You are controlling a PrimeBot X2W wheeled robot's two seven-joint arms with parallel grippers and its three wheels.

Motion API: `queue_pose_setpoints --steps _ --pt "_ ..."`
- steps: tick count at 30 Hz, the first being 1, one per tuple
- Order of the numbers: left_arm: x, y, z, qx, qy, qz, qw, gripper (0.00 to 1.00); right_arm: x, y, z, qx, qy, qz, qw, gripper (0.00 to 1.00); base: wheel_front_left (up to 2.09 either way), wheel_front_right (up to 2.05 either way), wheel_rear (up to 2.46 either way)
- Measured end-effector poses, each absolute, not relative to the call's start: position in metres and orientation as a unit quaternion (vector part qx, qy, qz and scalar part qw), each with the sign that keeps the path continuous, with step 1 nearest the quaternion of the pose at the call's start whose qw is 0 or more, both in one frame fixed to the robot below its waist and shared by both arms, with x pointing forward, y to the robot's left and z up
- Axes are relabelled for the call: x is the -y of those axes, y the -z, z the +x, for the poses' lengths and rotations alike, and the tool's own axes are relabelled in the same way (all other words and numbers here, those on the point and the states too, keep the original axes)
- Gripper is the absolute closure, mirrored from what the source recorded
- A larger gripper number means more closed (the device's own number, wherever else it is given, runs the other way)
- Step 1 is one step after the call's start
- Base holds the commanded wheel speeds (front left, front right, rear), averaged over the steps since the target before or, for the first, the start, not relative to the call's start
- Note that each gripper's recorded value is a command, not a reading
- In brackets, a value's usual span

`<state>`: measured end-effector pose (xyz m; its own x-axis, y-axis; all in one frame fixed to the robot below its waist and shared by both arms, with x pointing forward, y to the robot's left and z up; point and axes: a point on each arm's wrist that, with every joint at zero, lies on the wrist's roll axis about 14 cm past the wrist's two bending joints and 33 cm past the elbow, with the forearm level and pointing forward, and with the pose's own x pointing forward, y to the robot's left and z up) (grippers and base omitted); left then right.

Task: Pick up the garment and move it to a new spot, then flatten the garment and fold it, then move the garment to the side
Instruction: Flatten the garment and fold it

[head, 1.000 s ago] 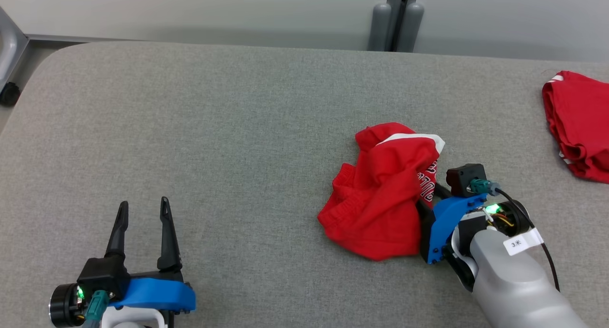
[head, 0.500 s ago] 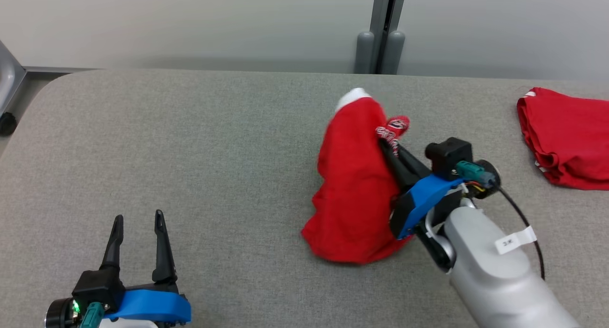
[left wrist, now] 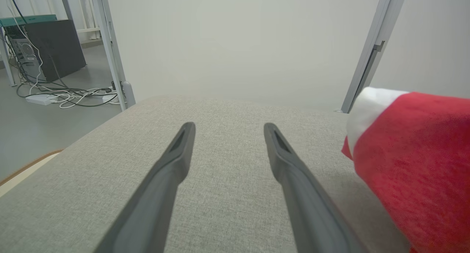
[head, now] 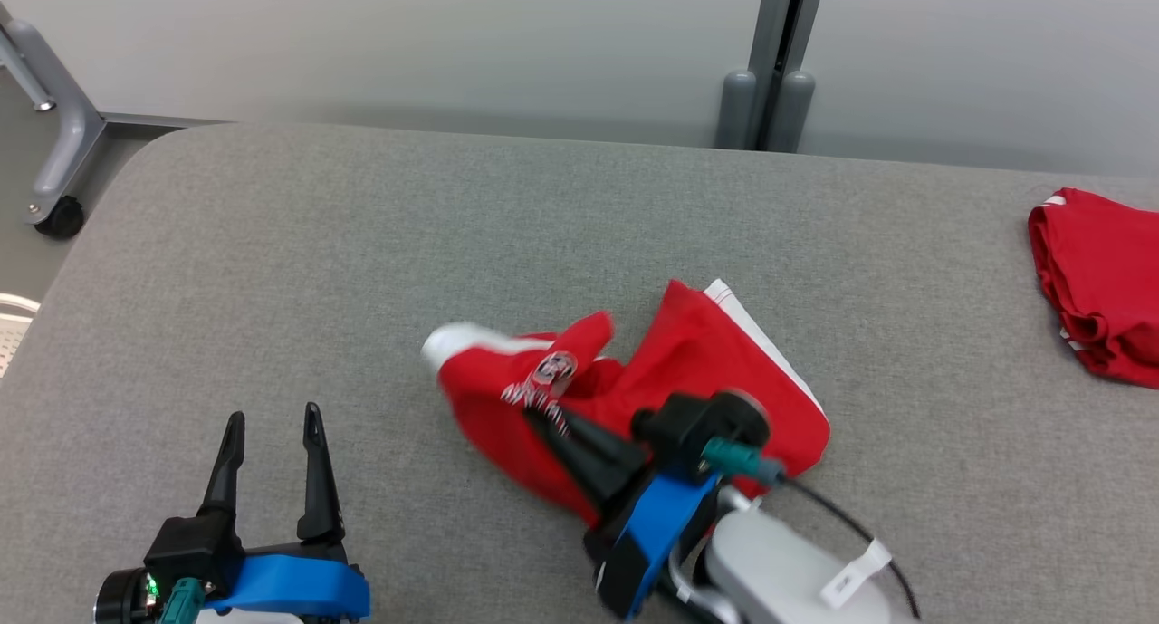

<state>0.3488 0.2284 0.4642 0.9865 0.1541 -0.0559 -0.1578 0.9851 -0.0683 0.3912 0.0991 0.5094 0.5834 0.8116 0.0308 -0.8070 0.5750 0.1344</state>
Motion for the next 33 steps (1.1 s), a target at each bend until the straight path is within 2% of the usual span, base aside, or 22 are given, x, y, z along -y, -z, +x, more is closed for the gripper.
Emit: queue_pose_setpoints --steps 1,2,4,8,14,18,23,29,33 --pt "-0.23 -0.464 0.348 -0.026 -0.08 -0.036 0.996 0.0 -0.106 -0.504 0.381 -0.026 -0.47 0.068 0.88 1.0 0.0 0.0 0.0" --pt "-0.231 -0.464 0.347 -0.026 -0.082 -0.036 0.996 0.0 -0.111 -0.498 0.372 -0.037 -0.482 0.069 0.873 0.85 0.0 0.0 0.0" --pt "-0.23 -0.464 0.347 -0.026 -0.082 -0.037 0.996 0.0 -0.12 -0.488 0.353 -0.052 -0.505 0.066 0.859 0.0 0.0 0.0 0.0" --pt "-0.23 -0.462 0.348 -0.028 -0.084 -0.038 0.995 0.0 -0.125 -0.489 0.346 -0.052 -0.518 0.069 0.851 0.0 0.0 0.0 0.0" --pt "-0.226 -0.463 0.355 -0.026 -0.078 -0.04 0.996 0.0 -0.103 -0.515 0.378 -0.006 -0.471 0.07 0.879 0.0 0.0 0.0 0.0" --pt "-0.22 -0.462 0.357 -0.026 -0.069 -0.041 0.996 0.0 -0.069 -0.538 0.41 0.037 -0.407 0.07 0.91 0.0 0.0 0.0 0.0" --pt "-0.216 -0.465 0.362 -0.022 -0.062 -0.039 0.997 0.0 -0.005 -0.543 0.433 0.061 -0.314 0.068 0.945 0.0 0.0 0.0 0.0" --pt "-0.216 -0.466 0.363 -0.02 -0.06 -0.039 0.997 0.0 0.071 -0.515 0.428 0.038 -0.205 0.069 0.975 0.0 0.0 0.0 0.0" --pt "-0.214 -0.467 0.365 -0.019 -0.056 -0.035 0.998 0.0 0.101 -0.491 0.414 0.009 -0.161 0.067 0.985 0.0 0.0 0.0 0.0"
